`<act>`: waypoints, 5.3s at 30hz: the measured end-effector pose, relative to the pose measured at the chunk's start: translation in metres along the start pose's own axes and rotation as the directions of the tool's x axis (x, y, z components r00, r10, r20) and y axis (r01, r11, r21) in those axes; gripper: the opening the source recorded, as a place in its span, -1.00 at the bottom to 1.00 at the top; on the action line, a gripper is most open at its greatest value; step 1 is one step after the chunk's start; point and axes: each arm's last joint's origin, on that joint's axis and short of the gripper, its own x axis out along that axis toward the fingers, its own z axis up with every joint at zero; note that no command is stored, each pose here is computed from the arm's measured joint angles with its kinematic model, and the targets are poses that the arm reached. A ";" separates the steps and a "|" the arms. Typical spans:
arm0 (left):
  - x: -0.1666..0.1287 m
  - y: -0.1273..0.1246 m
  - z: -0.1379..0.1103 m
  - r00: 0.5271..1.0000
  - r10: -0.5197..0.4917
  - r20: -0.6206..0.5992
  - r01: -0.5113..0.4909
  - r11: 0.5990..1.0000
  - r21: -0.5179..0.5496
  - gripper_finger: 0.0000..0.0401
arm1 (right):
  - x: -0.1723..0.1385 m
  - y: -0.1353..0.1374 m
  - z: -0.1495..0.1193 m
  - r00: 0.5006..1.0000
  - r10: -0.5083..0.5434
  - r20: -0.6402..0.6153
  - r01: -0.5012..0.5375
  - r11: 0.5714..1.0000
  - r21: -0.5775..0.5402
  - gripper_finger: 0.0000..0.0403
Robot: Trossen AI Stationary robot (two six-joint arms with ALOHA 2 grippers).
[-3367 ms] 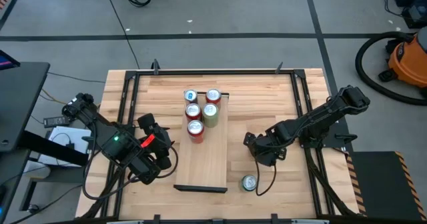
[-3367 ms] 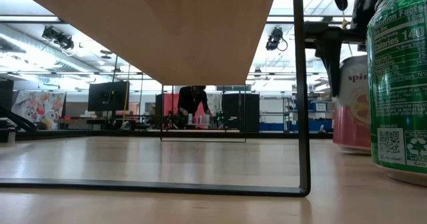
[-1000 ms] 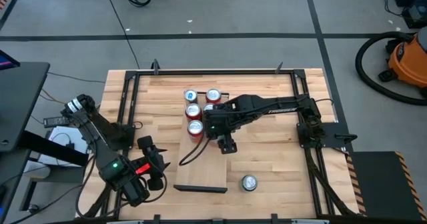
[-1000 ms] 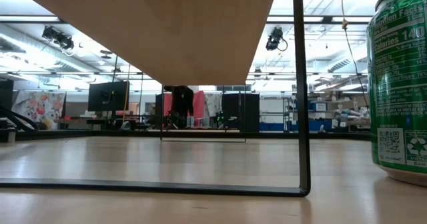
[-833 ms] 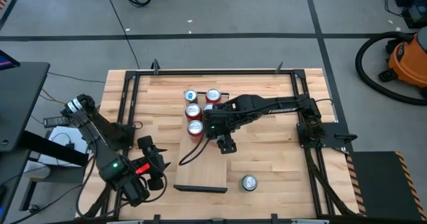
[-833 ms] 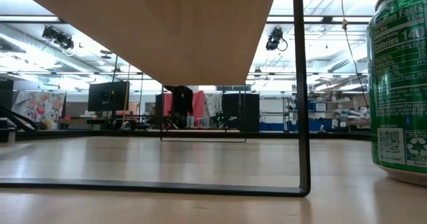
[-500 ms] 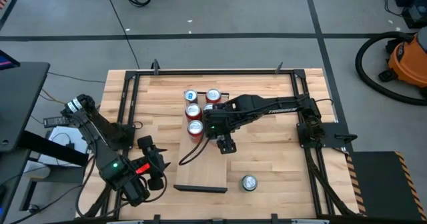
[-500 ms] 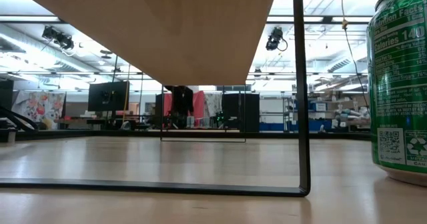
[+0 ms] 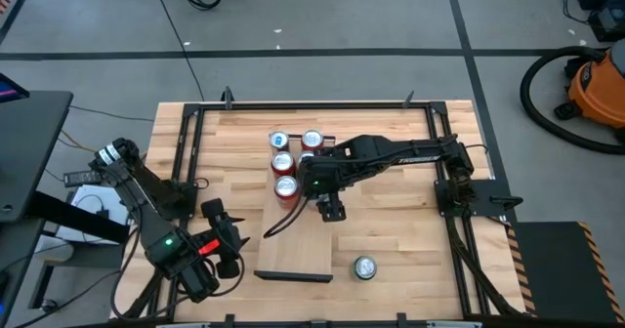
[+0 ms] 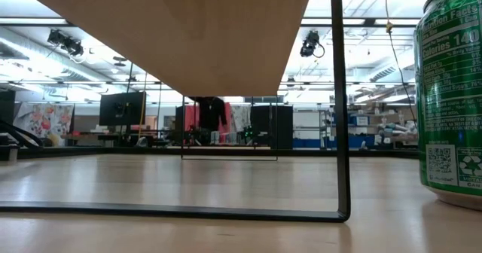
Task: Place canned beverage on shelf
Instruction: Put the white soda can on the shelf, then put the green soda can on the shelf
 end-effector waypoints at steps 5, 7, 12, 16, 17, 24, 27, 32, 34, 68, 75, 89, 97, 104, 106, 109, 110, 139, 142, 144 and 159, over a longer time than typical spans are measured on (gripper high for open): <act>0.000 0.000 0.000 1.000 0.000 0.000 0.000 1.000 0.000 0.20 | -0.002 0.000 0.000 1.000 -0.003 0.010 0.003 1.000 0.014 0.75; 0.000 0.000 0.000 1.000 0.000 0.000 0.000 1.000 0.000 0.20 | -0.005 0.000 -0.001 1.000 -0.003 0.015 0.003 1.000 0.018 0.75; 0.000 0.000 0.000 1.000 -0.002 0.000 0.002 1.000 -0.007 0.20 | -0.010 -0.001 -0.001 0.999 -0.003 0.032 0.002 1.000 0.019 0.75; 0.000 0.000 0.000 1.000 -0.002 0.000 0.002 1.000 -0.008 0.20 | -0.018 -0.002 -0.003 0.999 -0.002 0.048 0.001 1.000 0.025 0.75; 0.001 0.000 0.001 1.000 0.000 -0.001 0.000 1.000 -0.010 0.20 | -0.022 -0.002 -0.004 0.998 -0.005 0.057 0.003 1.000 0.029 0.75; 0.005 0.003 0.004 1.000 0.011 -0.016 -0.012 1.000 -0.028 0.20 | -0.047 -0.006 -0.009 0.991 -0.054 0.123 0.046 0.997 0.064 0.75; 0.007 0.003 0.004 0.999 0.005 -0.033 -0.006 0.999 -0.033 0.20 | -0.058 -0.004 -0.013 0.989 -0.054 0.137 0.044 0.996 0.080 0.75; 0.007 0.003 0.005 0.999 -0.001 -0.033 0.000 0.999 -0.042 0.20 | -0.070 0.010 -0.018 0.981 -0.119 0.155 0.112 0.992 0.050 0.75; 0.007 0.003 0.005 0.999 -0.001 -0.033 0.000 0.999 -0.042 0.20 | -0.070 0.017 -0.022 0.981 -0.131 0.144 0.128 0.991 0.033 0.75; 0.024 -0.033 0.007 0.990 0.046 0.134 -0.042 0.999 -0.034 0.20 | -0.021 0.059 -0.162 0.927 -0.091 0.364 0.023 0.982 0.188 0.75; 0.022 -0.044 0.016 0.964 0.037 0.264 -0.046 0.999 0.028 0.20 | -0.026 0.079 -0.165 0.947 -0.062 0.316 0.014 0.988 0.153 0.73; 0.031 -0.057 0.049 0.932 -0.240 0.270 0.261 0.964 -0.044 0.20 | -0.012 0.122 -0.192 0.927 -0.057 0.372 0.103 0.989 -0.106 0.73; 0.047 -0.042 0.076 0.919 -0.319 0.230 0.358 0.921 -0.153 0.20 | 0.020 0.127 -0.225 0.902 0.037 0.430 0.052 0.980 -0.194 0.73; 0.046 -0.028 0.100 0.920 -0.244 0.308 0.293 0.949 -0.121 0.20 | 0.025 0.123 -0.258 0.859 0.110 0.499 0.016 0.971 -0.241 0.73; 0.049 -0.026 0.101 0.923 -0.234 0.305 0.279 0.954 -0.113 0.20 | 0.026 0.121 -0.267 0.847 0.131 0.515 0.006 0.967 -0.256 0.73; 0.052 -0.022 0.101 0.932 -0.219 0.289 0.258 0.960 -0.105 0.20 | 0.025 0.122 -0.275 0.810 0.191 0.555 -0.035 0.960 -0.279 0.73; 0.054 -0.021 0.102 0.936 -0.211 0.281 0.248 0.963 -0.103 0.20 | 0.025 0.122 -0.277 0.795 0.204 0.572 -0.039 0.957 -0.287 0.73; 0.059 -0.015 0.101 0.911 -0.371 0.180 0.406 0.885 -0.229 0.20 | 0.069 0.154 -0.238 0.764 0.287 0.578 -0.024 0.908 -0.419 0.95; 0.057 -0.014 0.102 0.907 -0.381 0.180 0.417 0.875 -0.245 0.20 | 0.077 0.153 -0.236 0.780 0.268 0.565 -0.018 0.913 -0.408 0.95; 0.057 -0.014 0.101 0.908 -0.381 0.177 0.416 0.875 -0.249 0.20 | 0.084 0.151 -0.235 0.797 0.255 0.548 -0.023 0.919 -0.394 0.96; 0.058 -0.012 0.118 0.866 -0.394 0.307 0.477 0.836 -0.271 0.20 | 0.103 0.131 -0.224 0.820 0.286 0.495 -0.167 0.948 -0.271 0.64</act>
